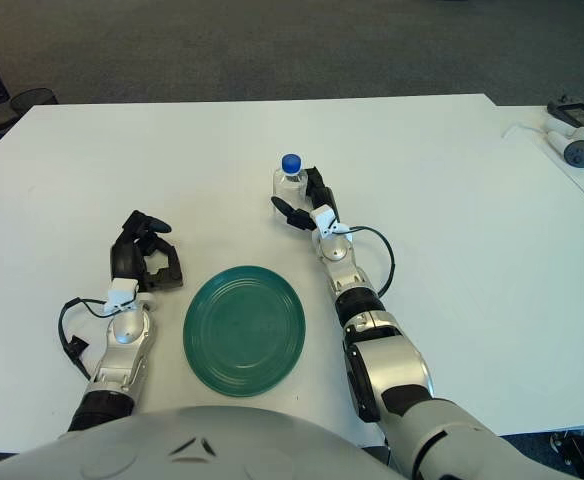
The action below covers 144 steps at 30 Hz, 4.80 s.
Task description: Put the bottle into the plate.
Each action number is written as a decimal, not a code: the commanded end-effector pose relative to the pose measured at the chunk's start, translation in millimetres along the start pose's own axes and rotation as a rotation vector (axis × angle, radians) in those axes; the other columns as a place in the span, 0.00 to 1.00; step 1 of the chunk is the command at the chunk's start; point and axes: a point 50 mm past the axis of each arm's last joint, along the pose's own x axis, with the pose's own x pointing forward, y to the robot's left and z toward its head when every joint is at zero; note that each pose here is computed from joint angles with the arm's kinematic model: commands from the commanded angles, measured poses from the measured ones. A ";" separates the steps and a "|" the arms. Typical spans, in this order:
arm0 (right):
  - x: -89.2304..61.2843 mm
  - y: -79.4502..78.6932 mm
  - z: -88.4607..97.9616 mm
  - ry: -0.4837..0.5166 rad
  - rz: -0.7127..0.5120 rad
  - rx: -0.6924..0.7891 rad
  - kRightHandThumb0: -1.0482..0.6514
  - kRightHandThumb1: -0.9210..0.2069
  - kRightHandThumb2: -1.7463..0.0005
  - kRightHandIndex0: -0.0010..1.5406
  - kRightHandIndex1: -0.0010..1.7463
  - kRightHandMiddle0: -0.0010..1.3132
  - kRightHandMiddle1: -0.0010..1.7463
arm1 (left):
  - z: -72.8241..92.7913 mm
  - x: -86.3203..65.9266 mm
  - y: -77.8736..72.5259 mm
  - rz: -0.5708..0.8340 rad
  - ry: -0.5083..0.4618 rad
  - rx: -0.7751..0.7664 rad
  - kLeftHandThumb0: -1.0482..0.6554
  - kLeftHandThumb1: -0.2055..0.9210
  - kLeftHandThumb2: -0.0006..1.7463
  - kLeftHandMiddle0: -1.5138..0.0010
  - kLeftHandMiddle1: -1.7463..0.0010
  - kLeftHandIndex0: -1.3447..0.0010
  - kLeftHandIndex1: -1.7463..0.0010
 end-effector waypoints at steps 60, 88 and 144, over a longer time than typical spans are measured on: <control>-77.2 -1.1 120.0 -0.597 0.161 0.156 0.57 0.63 0.18 0.87 1.00 0.86 1.00 | -19.3 -14.5 12.3 -0.025 0.084 0.068 0.61 0.13 1.00 0.42 0.00 0.49 0.00; -127.4 38.6 124.0 -0.948 0.727 -0.070 0.56 0.54 0.25 0.77 1.00 0.71 1.00 | -18.6 -13.7 7.3 -0.017 0.065 0.089 0.61 0.13 1.00 0.42 0.00 0.49 0.00; -97.7 41.0 98.3 -0.855 0.746 -0.593 0.59 0.64 0.18 0.80 1.00 0.77 1.00 | -17.3 -10.4 6.7 -0.025 0.052 0.099 0.61 0.12 1.00 0.42 0.00 0.48 0.01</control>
